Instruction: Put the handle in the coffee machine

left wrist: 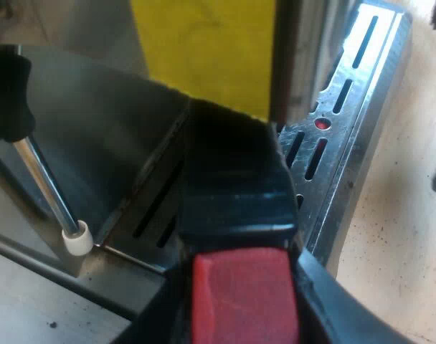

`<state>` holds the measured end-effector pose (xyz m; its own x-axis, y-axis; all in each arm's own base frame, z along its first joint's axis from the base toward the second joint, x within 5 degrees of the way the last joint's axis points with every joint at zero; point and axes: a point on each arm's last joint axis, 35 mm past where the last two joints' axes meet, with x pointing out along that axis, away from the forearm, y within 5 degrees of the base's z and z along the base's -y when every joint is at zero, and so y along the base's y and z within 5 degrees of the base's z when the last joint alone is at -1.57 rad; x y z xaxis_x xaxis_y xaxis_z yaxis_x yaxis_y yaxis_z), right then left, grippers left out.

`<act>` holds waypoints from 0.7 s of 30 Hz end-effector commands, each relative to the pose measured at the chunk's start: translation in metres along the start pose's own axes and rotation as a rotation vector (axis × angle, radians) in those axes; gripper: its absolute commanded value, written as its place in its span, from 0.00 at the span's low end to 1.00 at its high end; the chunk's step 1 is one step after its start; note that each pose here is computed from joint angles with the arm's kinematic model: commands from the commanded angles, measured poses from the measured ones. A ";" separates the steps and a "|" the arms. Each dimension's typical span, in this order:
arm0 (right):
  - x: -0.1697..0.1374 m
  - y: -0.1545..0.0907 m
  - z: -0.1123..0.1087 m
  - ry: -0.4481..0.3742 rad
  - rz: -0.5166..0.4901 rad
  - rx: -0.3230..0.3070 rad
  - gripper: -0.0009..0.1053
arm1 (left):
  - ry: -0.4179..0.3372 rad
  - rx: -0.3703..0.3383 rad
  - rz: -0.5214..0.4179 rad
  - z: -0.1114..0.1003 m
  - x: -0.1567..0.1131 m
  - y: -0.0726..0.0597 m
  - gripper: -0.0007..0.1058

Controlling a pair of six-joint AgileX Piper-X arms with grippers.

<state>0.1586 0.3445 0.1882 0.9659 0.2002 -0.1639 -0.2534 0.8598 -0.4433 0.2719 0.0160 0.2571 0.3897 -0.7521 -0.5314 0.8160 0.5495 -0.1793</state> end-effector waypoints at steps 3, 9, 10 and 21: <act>0.009 -0.009 0.001 0.005 -0.025 0.005 0.74 | -0.227 0.104 -0.171 0.020 -0.011 -0.013 0.01; 0.024 -0.016 -0.006 0.032 0.012 -0.017 0.60 | -0.223 0.142 -0.159 0.020 -0.011 -0.013 0.01; 0.030 -0.014 -0.013 0.045 0.005 -0.021 0.53 | -0.223 0.142 -0.159 0.020 -0.011 -0.013 0.01; 0.064 -0.013 -0.040 0.005 -0.043 0.076 0.52 | -0.223 0.142 -0.159 0.020 -0.011 -0.013 0.01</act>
<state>0.2172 0.3285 0.1462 0.9717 0.1609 -0.1730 -0.2185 0.8909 -0.3982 0.2719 0.0160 0.2571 0.3900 -0.7515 -0.5321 0.8274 0.5396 -0.1557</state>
